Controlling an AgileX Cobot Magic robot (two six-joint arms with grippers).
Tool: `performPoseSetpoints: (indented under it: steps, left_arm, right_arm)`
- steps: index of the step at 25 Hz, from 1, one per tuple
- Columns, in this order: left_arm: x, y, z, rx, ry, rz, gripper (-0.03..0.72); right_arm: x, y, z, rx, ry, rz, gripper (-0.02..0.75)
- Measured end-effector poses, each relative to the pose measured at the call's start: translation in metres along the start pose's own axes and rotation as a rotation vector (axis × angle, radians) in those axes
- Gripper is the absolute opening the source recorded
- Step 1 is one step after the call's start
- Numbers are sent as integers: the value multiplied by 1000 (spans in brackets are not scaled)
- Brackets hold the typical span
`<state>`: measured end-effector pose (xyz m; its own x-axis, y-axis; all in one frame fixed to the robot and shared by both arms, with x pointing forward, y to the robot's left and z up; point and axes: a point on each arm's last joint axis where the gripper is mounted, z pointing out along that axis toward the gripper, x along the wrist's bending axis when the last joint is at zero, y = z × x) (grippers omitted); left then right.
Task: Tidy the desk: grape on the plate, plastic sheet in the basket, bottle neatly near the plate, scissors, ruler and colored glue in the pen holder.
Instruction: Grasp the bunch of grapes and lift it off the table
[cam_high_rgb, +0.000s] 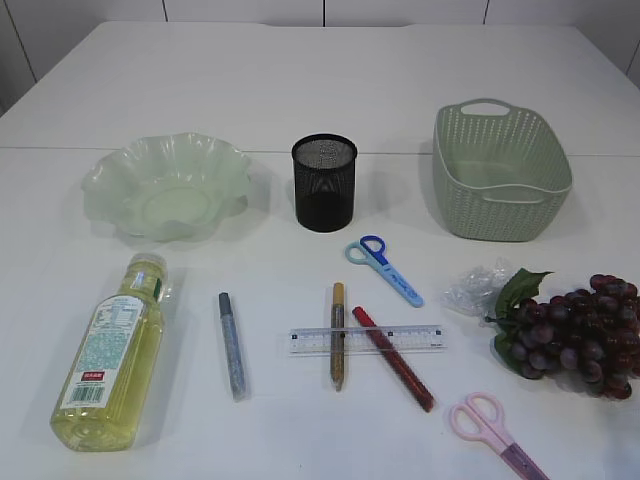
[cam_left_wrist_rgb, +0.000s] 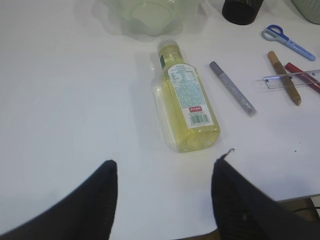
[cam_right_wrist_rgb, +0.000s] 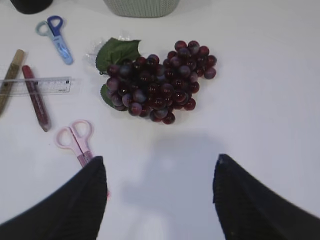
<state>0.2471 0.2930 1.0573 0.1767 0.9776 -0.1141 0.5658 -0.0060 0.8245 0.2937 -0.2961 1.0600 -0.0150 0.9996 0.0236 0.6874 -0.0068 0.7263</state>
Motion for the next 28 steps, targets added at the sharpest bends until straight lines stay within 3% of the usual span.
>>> performPoseSetpoints:
  steps: [8, 18, 28]
  left_arm:
    - [-2, 17, -1, -63, -6, -3, 435]
    - [-4, 54, 24, 76, -5, -25, 435]
    - [-10, 118, 43, 164, -12, -40, 435]
  right_arm:
    - [3, 22, 45, 164, 50, -56, 512]
    - [6, 68, 77, 256, 99, -59, 512]
    - [7, 101, 122, 441, 136, -94, 512]
